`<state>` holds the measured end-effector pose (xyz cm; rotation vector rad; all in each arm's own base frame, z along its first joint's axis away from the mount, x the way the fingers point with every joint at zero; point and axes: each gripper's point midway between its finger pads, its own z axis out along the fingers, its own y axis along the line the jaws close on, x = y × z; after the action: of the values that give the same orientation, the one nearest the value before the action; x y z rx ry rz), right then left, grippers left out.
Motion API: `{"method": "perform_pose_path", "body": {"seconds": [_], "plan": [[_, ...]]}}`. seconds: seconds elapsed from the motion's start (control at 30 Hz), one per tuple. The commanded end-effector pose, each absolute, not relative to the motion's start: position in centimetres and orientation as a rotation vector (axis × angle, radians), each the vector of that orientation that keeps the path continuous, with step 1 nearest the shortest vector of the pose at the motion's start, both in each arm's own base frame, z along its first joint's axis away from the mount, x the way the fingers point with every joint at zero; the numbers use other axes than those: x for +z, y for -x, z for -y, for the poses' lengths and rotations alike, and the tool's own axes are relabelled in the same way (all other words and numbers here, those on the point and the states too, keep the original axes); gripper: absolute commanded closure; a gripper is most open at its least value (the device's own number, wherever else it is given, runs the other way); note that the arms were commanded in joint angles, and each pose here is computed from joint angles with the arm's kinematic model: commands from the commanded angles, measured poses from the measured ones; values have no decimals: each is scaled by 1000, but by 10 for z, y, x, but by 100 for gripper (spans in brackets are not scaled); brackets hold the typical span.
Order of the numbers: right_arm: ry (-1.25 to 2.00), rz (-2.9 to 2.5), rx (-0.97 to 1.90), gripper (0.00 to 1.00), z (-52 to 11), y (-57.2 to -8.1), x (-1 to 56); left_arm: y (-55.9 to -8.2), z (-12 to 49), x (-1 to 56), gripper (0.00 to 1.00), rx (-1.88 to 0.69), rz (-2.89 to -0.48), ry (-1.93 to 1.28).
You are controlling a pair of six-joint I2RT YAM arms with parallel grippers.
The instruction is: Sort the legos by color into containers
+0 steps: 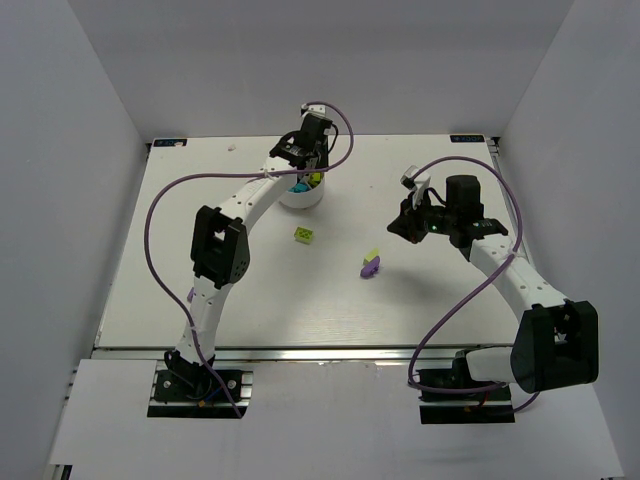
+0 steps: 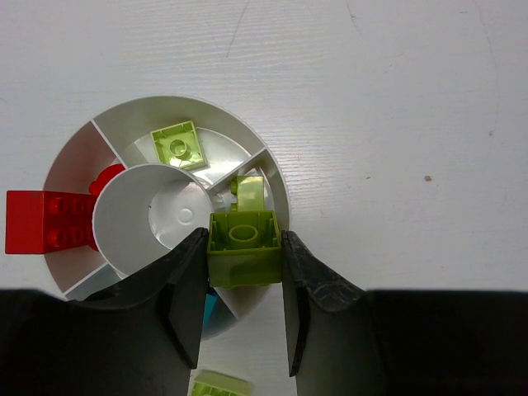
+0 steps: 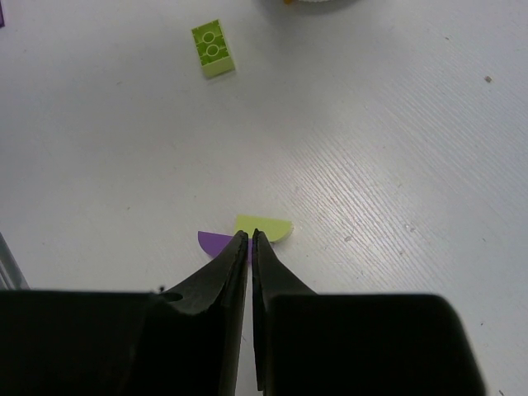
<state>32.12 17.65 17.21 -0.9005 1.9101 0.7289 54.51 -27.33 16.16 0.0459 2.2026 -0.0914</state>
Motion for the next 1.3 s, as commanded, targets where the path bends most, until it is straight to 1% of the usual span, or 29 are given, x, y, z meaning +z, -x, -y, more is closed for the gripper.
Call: {"method": "perform_pose_path", "body": {"seconds": [0.0,0.13,0.23,0.37,0.43,0.57,0.87,0.97,1.27], "plan": [[893,-1873,715,89,-176,-325,182,-544,276,164,74,-99,-2197,-56],[896,-1873,719,89,-176,-325,181,-544,275,162,70,-96,-2197,-53],[895,-1873,719,89,-176,-325,182,-545,275,161,64,-91,-2197,-51],[893,-1874,718,89,-176,-326,182,-546,275,160,62,-88,-2200,-53],[894,-1876,717,88,-175,-325,181,-546,275,160,59,-89,-2200,-51],[899,-1878,715,87,-174,-325,179,-546,275,161,58,-89,-2197,-50],[902,-1877,716,86,-175,-325,180,-547,274,165,53,-83,-2188,-51],[903,-1877,714,85,-174,-325,180,-547,274,168,49,-83,-2183,-48],[910,-1876,715,83,-174,-324,180,-547,273,177,45,-91,-2168,-41]]}}
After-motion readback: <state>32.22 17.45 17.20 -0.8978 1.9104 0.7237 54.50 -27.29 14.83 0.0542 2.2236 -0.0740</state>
